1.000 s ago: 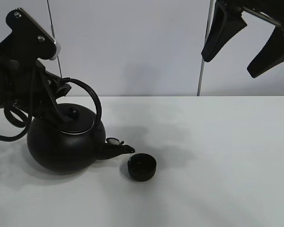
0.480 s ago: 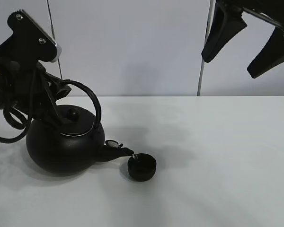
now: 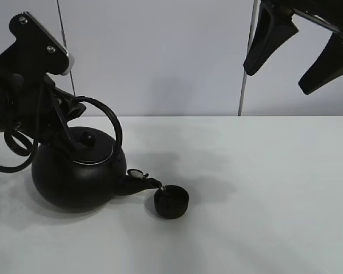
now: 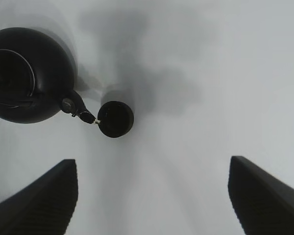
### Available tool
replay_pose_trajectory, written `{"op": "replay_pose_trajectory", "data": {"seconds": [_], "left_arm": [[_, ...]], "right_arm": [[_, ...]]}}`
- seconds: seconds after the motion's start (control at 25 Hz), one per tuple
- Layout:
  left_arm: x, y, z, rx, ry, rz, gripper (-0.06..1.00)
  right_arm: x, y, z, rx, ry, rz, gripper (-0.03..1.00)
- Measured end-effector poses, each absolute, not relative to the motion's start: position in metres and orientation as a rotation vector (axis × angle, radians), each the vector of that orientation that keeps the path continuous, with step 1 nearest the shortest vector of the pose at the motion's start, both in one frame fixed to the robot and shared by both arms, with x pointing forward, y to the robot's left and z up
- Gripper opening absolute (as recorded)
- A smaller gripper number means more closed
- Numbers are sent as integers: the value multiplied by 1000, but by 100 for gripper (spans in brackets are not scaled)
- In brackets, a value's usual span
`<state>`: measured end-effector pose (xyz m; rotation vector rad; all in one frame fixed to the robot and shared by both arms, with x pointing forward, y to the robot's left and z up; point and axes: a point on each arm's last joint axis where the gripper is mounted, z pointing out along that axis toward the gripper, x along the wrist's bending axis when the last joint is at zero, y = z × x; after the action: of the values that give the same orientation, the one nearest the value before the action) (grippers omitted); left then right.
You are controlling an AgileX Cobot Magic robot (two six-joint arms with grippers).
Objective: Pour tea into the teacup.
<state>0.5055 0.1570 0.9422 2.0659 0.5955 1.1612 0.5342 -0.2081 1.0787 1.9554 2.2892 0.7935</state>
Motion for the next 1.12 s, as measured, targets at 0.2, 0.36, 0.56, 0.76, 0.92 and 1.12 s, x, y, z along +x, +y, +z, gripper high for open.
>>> {"op": "replay_pose_trajectory", "data": {"seconds": [0.2,0.36,0.56,0.76,0.92,1.12], "left_arm": [[506,158,942,2034,679,1128,11],[506,159,942,1943,825,1056,11],[508,160,945,1790,976,971,11],[499,168,941,1647,1082,921,11],[487,176,931,1611,1130,901,11],[474,186,924,1572,1156,904,11]], "right_arm": [[534,-208,1079,1955,2289,794,58],[534,-208,1079,1955,2289,794,58],[534,-208,1079,1955,2289,794,58],[534,-208,1079,1955,2289,794,58],[534,-208,1079,1955,2289,794,58],[534,-208,1079,1955,2289,794,58]]}}
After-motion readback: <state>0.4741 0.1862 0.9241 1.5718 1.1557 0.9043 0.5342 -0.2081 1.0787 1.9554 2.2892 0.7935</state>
